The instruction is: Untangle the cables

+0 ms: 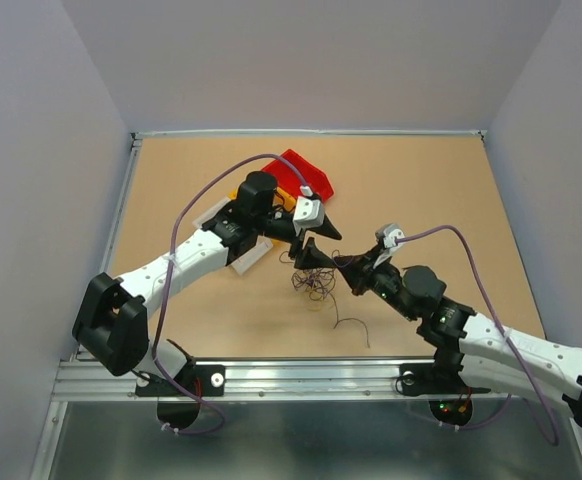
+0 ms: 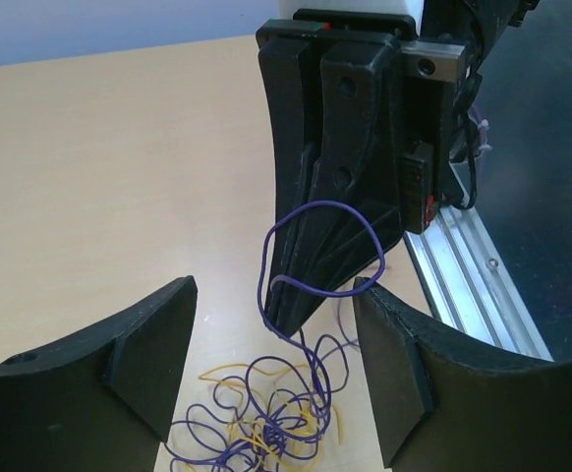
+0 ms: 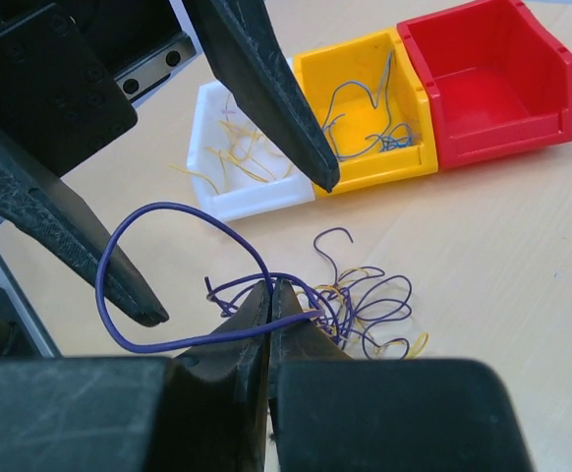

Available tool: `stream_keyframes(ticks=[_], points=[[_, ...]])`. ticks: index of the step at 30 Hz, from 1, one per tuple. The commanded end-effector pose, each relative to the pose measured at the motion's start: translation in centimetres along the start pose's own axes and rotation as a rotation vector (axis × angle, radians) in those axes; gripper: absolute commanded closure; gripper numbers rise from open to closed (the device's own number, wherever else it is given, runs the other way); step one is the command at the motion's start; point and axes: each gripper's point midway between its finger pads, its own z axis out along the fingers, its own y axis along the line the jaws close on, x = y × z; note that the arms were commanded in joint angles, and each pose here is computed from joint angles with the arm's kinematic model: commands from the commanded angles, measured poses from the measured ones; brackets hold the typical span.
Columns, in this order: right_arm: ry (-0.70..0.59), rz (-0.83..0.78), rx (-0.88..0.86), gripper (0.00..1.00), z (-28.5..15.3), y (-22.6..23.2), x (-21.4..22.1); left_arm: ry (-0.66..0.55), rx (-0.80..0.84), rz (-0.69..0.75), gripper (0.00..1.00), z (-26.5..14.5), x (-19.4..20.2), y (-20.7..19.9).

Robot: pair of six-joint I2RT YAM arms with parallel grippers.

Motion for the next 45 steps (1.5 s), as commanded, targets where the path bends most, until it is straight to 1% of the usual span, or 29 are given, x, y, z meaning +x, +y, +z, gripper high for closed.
stream_keyframes(ticks=[1, 2, 3, 6, 7, 9, 10, 13, 18, 21, 22, 23, 24, 25, 26, 28, 29, 31, 32, 33, 34, 35, 36, 38, 40, 42, 43, 45], points=[[-0.037, 0.012, -0.034, 0.99, 0.5, 1.1, -1.7, -0.019, -0.022, 0.086, 0.24, 0.0, -1.4, -0.3], [-0.033, 0.01, -0.036, 1.0, 0.6, 1.1, -1.7, -0.018, -0.021, 0.084, 0.25, 0.0, -1.4, -0.3], [-0.027, 0.01, -0.035, 1.0, 0.7, 1.1, -1.5, -0.018, -0.012, 0.078, 0.33, 0.2, -1.3, -0.4], [-0.009, 0.007, -0.038, 0.99, 1.1, 1.2, -1.1, -0.018, -0.003, 0.076, 0.51, 0.3, -1.3, -0.5], [-0.004, 0.006, -0.04, 0.99, 1.1, 1.2, -0.9, -0.017, -0.004, 0.076, 0.63, 0.3, -1.3, -0.5], [0.007, 0.004, -0.04, 0.99, 1.3, 1.2, -0.6, -0.016, -0.007, 0.077, 0.81, 0.3, -1.5, -0.5], [0.009, 0.004, -0.039, 1.0, 1.4, 1.2, -0.6, -0.016, -0.009, 0.079, 1.0, 0.3, -1.6, -0.5], [0.02, 0.0, -0.04, 0.99, 1.7, 1.2, -0.1, -0.024, -0.013, 0.081, 1.0, 0.0, -2.4, -0.7], [0.052, -0.013, -0.032, 0.9, 2.6, 1.0, 1.4, -0.065, -0.006, 0.116, 1.0, -0.9, -5.1, -2.1], [0.089, -0.024, -0.024, 0.75, 3.8, 0.8, 2.8, -0.117, -0.011, 0.164, 1.0, -2.1, -8.7, -3.5], [0.113, -0.029, -0.019, 0.68, 4.5, 0.8, 3.5, -0.144, -0.014, 0.196, 1.0, -2.7, -10.4, -4.4], [0.131, -0.033, -0.017, 0.67, 4.9, 0.7, 4.2, -0.162, -0.02, 0.206, 1.0, -3.1, -11.5, -4.8], [0.147, -0.033, -0.027, 0.66, 5.3, 1.0, 4.7, -0.198, -0.033, 0.251, 1.0, -3.7, -13.6, -5.2], [0.195, -0.038, -0.022, 0.65, 5.9, 0.7, 6.4, -0.23, -0.045, 0.259, 1.0, -4.4, -15.4, -6.0], [0.207, -0.037, -0.031, 0.65, 6.4, 1.0, 6.7, -0.263, -0.102, 0.298, 1.0, -5.3, -17.9, -5.9], [0.242, -0.025, -0.022, 0.66, 7.0, 0.9, 7.9, -0.293, -0.199, 0.358, 1.0, -6.8, -21.1, -5.7], [0.259, -0.022, -0.018, 0.68, 7.1, 0.8, 8.5, -0.338, -0.351, 0.387, 1.0, -8.7, -24.5, -4.4], [0.283, -0.008, -0.006, 0.69, 7.5, 0.6, 9.4, -0.376, -0.525, 0.379, 1.0, -10.9, -27.3, -2.5], [0.286, -0.002, -0.005, 0.69, 7.6, 0.7, 9.6, -0.426, -0.696, 0.362, 1.0, -13.6, -29.9, -1.0], [0.288, 0.006, 0.0, 0.69, 7.5, 0.6, 9.6, -0.432, -0.771, 0.332, 1.0, -14.4, -30.4, 0.6], [0.286, 0.01, 0.005, 0.7, 7.5, 0.5, 9.6, -0.452, -0.83, 0.323, 1.0, -15.8, -31.3, 0.8], [0.283, 0.013, 0.014, 0.74, 7.4, 0.4, 9.6, -0.444, -0.872, 0.301, 1.0, -16.1, -31.2, 2.2], [0.277, 0.019, 0.027, 0.76, 7.4, 0.2, 9.5, -0.45, -0.923, 0.286, 1.0, -17.2, -31.6, 2.9], [0.265, 0.027, 0.051, 0.8, 7.1, -0.2, 9.3, -0.447, -1.015, 0.252, 1.0, -18.1, -30.5, 4.9], [0.259, 0.032, 0.064, 0.81, 6.9, -0.5, 9.3, -0.445, -1.116, 0.227, 1.0, -19.5, -29.6, 6.7], [0.258, 0.035, 0.079, 0.8, 6.9, -0.8, 9.3, -0.457, -1.22, 0.196, 1.0, -21.6, -29.0, 8.6], [0.258, 0.041, 0.082, 0.8, 6.9, -0.8, 9.3, -0.442, -1.279, 0.15, 1.0, -23.4, -27.7, 10.9], [0.261, 0.044, 0.078, 0.78, 6.9, -0.7, 9.4, -0.431, -1.244, 0.118, 1.0, -24.1, -27.2, 12.3]])
